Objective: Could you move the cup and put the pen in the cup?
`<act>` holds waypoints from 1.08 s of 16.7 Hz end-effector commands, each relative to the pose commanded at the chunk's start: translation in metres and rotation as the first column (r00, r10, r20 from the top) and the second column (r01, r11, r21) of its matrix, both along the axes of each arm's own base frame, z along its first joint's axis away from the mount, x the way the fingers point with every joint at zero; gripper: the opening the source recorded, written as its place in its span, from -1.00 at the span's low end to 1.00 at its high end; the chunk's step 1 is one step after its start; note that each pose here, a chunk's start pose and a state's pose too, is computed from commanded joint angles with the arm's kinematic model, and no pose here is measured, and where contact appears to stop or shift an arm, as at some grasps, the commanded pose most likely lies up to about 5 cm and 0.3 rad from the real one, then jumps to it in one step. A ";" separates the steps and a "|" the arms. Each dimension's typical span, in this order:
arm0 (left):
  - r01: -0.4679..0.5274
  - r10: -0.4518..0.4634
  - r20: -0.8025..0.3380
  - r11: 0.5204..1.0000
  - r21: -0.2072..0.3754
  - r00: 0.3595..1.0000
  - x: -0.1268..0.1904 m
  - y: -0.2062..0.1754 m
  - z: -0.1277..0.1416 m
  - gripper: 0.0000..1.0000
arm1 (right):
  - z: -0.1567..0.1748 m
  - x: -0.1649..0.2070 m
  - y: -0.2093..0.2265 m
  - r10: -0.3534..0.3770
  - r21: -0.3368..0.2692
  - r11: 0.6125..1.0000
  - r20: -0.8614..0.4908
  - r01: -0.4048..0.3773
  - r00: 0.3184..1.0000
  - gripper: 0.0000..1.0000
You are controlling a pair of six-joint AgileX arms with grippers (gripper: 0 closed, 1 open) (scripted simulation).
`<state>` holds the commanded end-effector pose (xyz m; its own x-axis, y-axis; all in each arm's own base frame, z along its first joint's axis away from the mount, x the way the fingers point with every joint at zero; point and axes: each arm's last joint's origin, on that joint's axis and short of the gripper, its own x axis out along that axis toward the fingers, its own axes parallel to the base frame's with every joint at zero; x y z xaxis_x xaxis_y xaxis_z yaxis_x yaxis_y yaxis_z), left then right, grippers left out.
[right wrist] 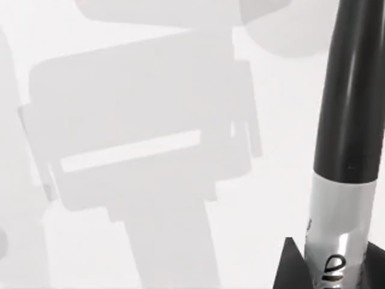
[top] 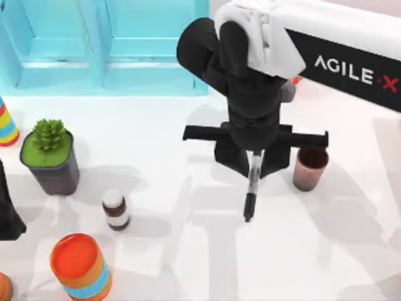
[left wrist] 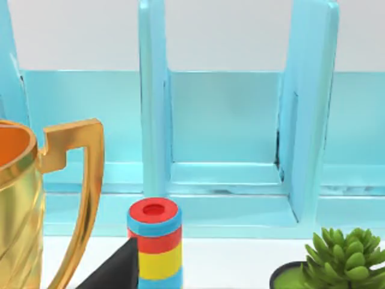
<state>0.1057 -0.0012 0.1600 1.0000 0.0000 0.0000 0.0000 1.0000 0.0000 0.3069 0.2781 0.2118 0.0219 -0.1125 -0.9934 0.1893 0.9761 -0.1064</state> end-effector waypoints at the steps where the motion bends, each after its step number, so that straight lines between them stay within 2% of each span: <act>1: 0.000 0.000 0.000 1.000 0.000 1.000 0.000 0.000 0.000 1.00 | -0.005 0.000 0.000 0.010 -0.013 1.000 0.000 -0.010 1.000 -1.00; 5: 0.000 0.000 0.000 1.000 0.000 1.000 0.000 0.000 0.000 1.00 | -0.027 -0.003 0.003 0.103 -0.055 0.994 0.090 -0.099 0.991 -1.00; 9: 0.000 0.000 0.000 1.000 0.000 1.000 0.000 0.000 0.000 1.00 | -0.037 -0.008 0.010 0.233 -0.089 0.972 0.316 -0.216 0.920 -1.00; 11: 0.000 0.000 0.000 1.000 0.000 1.000 0.000 0.000 0.000 1.00 | -0.039 -0.012 0.013 0.291 -0.123 0.957 0.446 -0.264 0.847 -1.00; 14: 0.000 0.000 0.000 1.000 0.000 1.000 0.000 0.000 0.000 1.00 | -0.039 -0.021 0.016 0.353 -0.197 0.934 0.625 -0.297 0.696 -1.00; 18: 0.000 0.000 0.000 1.000 0.000 1.000 0.000 0.000 0.000 1.00 | -0.034 -0.041 0.012 0.380 -0.295 0.923 0.800 -0.247 0.464 -1.00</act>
<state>0.1057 -0.0012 0.1600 1.0000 0.0000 0.0000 0.0000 1.0000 0.0000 0.2661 0.2901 0.1774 0.8831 -0.0348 -0.4679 -0.0633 0.9793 -0.1922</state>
